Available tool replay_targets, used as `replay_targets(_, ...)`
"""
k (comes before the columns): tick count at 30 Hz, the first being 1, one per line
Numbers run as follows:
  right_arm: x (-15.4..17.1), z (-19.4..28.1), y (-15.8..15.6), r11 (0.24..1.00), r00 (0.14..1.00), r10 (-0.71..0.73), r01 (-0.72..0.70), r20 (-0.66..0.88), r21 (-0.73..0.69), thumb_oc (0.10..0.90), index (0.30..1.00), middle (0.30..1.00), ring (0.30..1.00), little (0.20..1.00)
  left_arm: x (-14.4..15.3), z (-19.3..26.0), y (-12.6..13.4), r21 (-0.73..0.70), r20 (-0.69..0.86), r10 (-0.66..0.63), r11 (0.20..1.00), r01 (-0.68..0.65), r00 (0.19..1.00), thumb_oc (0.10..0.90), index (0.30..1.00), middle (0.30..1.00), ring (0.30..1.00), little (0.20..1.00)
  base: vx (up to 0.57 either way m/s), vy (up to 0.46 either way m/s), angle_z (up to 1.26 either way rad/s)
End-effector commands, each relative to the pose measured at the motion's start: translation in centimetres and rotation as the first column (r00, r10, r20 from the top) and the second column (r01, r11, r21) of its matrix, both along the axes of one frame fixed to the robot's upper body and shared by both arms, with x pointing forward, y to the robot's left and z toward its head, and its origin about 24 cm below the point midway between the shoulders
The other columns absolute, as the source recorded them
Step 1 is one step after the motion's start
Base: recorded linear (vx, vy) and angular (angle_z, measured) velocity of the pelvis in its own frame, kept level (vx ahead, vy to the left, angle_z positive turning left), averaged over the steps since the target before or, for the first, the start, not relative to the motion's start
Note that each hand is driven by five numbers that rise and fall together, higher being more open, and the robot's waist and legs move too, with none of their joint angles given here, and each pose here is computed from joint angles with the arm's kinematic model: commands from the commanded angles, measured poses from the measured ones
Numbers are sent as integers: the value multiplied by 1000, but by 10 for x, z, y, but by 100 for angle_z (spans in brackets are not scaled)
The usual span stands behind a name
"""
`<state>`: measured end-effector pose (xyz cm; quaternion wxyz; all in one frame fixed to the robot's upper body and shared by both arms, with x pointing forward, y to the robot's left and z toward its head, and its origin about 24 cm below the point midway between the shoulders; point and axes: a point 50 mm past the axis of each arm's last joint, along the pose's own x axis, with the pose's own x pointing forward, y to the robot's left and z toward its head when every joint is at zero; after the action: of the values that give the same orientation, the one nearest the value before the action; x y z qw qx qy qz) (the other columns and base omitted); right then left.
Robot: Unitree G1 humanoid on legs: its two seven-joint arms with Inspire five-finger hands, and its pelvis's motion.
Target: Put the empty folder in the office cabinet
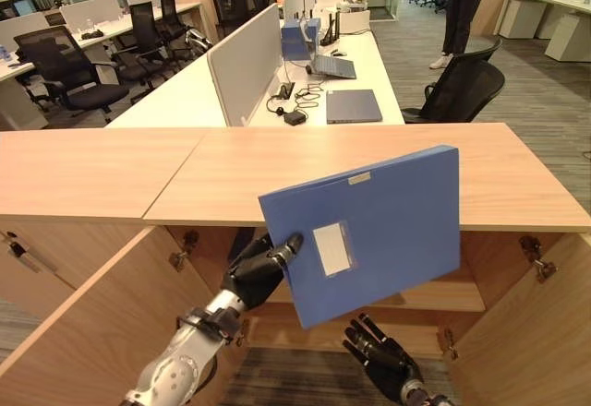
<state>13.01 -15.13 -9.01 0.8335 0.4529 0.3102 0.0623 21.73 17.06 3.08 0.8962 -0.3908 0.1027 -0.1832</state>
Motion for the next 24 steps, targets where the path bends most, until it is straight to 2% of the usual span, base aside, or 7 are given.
replay_targets(1,55,44,4,993,952,-16,-21,307,117,800,900,900,900,900,30,73,13,-65,389,74,996,-53,918,400,300,300,300,300,0,0,0)
replay_targets(2,59,54,5,991,934,-8,-41,358,128,800,900,900,900,900,29,72,13,-73,396,85,995,-60,914,400,300,300,300,300,0,0,0)
replay_targets(7,68,68,8,987,907,-20,-49,421,153,800,900,900,900,900,27,72,10,-70,408,89,995,-66,909,400,300,300,300,300,7,2,-2)
replay_targets(16,83,103,12,969,831,-105,-37,547,242,800,900,900,900,900,21,68,15,-65,400,110,994,-92,910,400,300,300,300,300,19,0,-2)
replay_targets(18,90,118,8,965,791,-145,-20,594,261,800,900,900,900,900,19,68,16,-59,402,115,993,-100,908,400,300,300,300,300,0,0,0)
replay_targets(24,98,133,6,959,745,-195,8,638,284,800,900,900,900,900,17,68,15,-50,408,108,994,-96,906,400,300,300,300,300,0,0,0)
